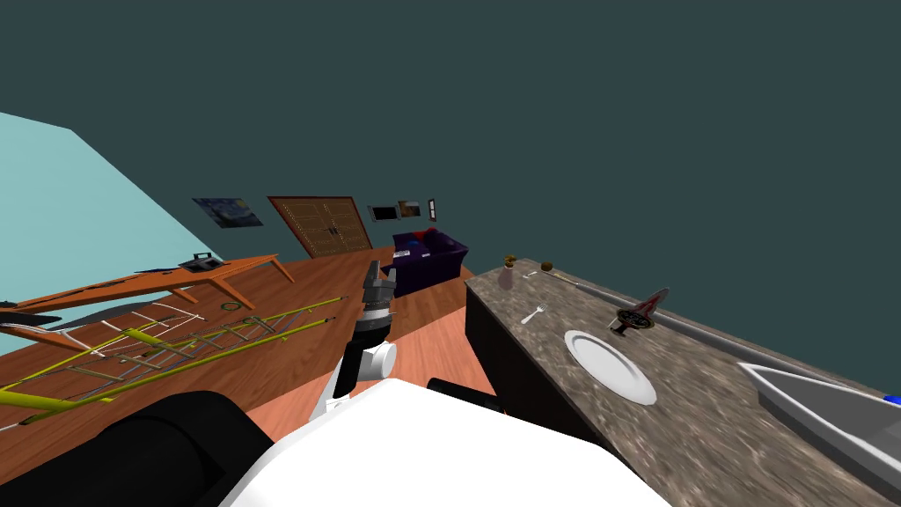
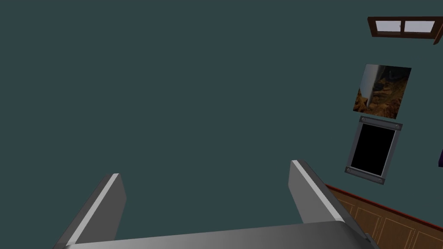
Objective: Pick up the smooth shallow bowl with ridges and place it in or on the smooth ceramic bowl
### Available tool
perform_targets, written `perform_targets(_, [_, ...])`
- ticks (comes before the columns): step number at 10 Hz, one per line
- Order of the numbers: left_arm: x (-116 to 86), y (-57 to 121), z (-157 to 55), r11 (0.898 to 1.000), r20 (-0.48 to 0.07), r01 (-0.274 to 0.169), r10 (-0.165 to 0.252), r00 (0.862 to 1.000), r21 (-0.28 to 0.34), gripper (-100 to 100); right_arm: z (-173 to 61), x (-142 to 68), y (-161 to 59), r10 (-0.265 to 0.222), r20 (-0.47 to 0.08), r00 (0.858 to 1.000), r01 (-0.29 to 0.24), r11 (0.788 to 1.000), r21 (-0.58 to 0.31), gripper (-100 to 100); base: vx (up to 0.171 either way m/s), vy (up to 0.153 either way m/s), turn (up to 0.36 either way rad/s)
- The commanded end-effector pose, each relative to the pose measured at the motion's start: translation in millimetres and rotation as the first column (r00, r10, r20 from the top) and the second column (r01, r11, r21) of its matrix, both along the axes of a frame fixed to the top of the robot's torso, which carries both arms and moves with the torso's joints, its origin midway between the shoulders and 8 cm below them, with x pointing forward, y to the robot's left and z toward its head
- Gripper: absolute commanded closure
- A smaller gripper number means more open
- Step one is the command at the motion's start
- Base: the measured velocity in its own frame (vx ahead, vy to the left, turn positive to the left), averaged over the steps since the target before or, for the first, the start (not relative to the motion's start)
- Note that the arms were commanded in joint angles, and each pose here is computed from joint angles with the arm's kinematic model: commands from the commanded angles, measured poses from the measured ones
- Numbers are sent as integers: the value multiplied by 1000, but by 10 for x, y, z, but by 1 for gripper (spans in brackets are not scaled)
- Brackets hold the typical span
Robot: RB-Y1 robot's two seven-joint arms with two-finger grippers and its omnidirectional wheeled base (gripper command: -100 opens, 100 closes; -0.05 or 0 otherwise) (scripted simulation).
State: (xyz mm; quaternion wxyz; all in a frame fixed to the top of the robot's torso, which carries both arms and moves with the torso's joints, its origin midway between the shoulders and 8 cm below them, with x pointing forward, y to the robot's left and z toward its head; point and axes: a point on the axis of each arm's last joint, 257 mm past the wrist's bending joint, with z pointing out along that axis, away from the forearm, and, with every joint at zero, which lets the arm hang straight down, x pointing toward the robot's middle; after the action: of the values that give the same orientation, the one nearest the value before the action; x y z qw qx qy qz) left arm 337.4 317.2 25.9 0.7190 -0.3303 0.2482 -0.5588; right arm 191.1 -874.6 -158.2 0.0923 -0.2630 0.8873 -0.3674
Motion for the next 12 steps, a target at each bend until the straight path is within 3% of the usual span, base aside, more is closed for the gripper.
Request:
perform_targets(1, [0, 0, 0, 1000, 0, 0, 0, 1000, 0, 0, 0, 0, 0, 0, 0, 1000, 0, 1000, 0, -100, 17, -6, 7])
perform_targets(5, [1, 0, 0, 1000, 0, 0, 0, 1000, 0, 0, 2, 4, 1, 0, 1, 1000, 0, 1000, 0, -100, 2, -1, 1])
perform_targets(6, [1, 0, 0, 1000, 0, 0, 0, 1000, 0, 0, 2, 4, 1, 0, 1, 1000, 0, 1000, 0, 0, 0, 0, 0])
perform_targets(7, [1, 0, 0, 1000, 0, 0, 0, 1000, 0, 0, 145, 134, 45, 11, 1, 1000, -11, 1000, 9, -100, -8, -28, -83])
perform_targets(12, [1, 0, 0, 1000, 0, 0, 0, 1000, 0, 0, 270, 253, 96, 21, 2, 1000, -21, 1000, 16, -100, -14, -25, -27])
